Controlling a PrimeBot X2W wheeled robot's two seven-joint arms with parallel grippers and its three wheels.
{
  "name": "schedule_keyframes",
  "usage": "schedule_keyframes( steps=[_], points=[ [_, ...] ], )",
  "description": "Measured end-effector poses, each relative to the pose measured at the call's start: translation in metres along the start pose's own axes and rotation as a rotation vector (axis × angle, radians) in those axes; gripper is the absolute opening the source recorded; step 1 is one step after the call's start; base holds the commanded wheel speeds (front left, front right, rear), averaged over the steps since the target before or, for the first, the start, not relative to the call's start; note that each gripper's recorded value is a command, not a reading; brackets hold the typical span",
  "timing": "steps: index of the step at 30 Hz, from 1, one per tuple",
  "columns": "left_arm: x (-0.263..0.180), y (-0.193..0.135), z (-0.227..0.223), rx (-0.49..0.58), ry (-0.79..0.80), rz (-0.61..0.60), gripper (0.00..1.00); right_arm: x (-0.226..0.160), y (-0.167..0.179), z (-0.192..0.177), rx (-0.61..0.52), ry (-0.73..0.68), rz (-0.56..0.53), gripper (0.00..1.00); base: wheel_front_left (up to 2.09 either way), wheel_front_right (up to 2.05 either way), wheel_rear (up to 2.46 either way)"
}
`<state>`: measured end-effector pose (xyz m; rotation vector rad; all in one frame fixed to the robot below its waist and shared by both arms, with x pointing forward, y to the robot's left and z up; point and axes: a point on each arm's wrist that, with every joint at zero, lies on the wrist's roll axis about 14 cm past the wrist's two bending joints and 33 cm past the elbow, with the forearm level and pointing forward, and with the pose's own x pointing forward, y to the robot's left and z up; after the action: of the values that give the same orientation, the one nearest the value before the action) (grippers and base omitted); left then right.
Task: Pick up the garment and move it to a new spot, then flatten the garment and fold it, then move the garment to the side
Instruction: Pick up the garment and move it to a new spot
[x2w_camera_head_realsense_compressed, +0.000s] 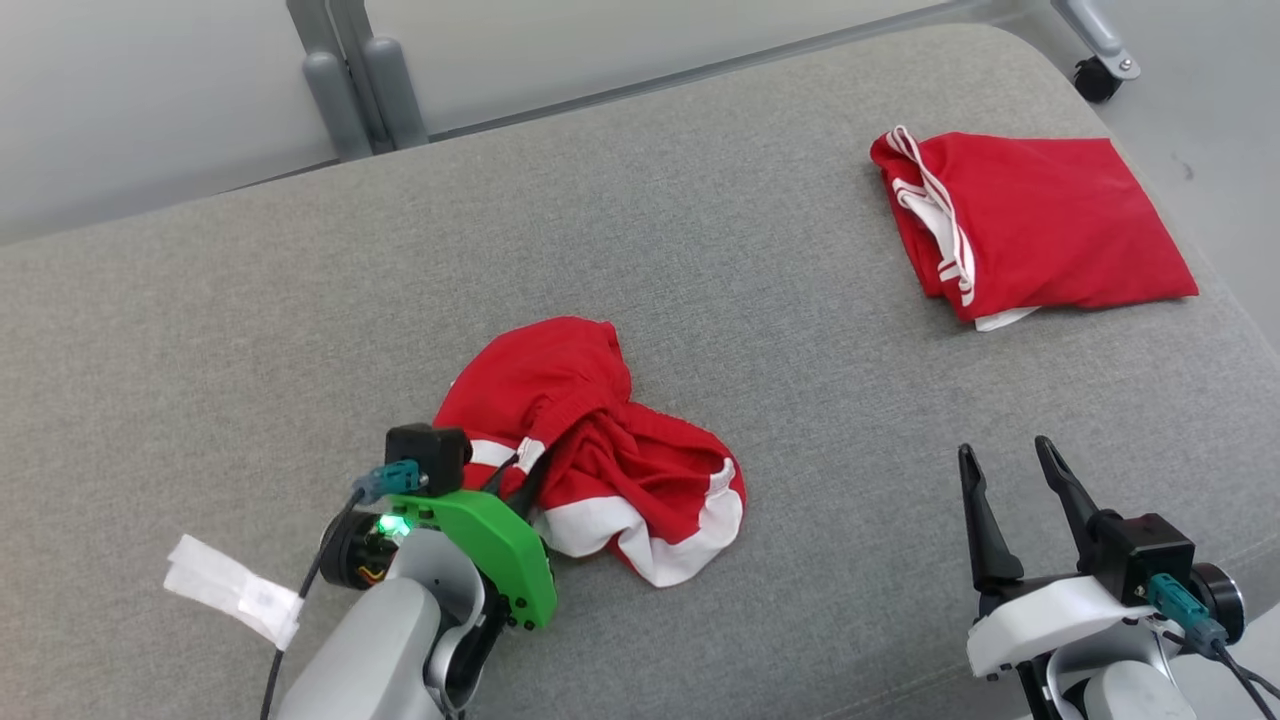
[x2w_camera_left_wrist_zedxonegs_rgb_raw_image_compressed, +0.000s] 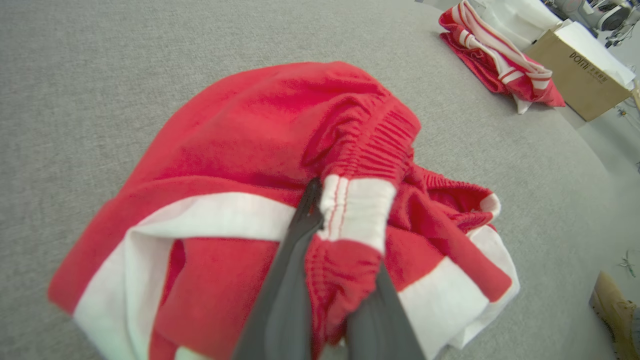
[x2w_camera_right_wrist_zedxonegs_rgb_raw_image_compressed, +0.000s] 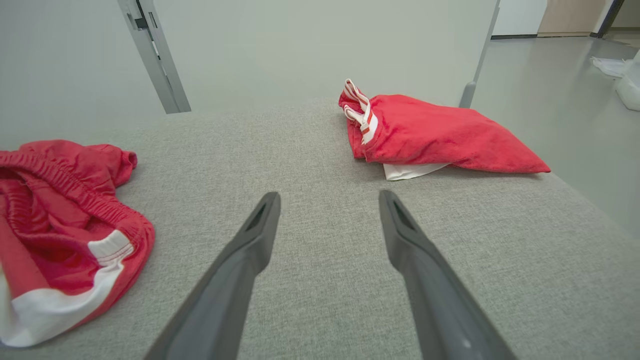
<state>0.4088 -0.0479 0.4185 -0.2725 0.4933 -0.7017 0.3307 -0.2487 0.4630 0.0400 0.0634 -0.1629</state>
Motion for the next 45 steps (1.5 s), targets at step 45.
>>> schedule_keyframes(
  steps=[45],
  points=[
    [-0.243,0.095,-0.016,-0.018,-0.506,0.663,1.0,-0.002,0.076,0.007,-0.07,-0.038,0.259,1.0,0.0,0.0,0.0]
  ],
)
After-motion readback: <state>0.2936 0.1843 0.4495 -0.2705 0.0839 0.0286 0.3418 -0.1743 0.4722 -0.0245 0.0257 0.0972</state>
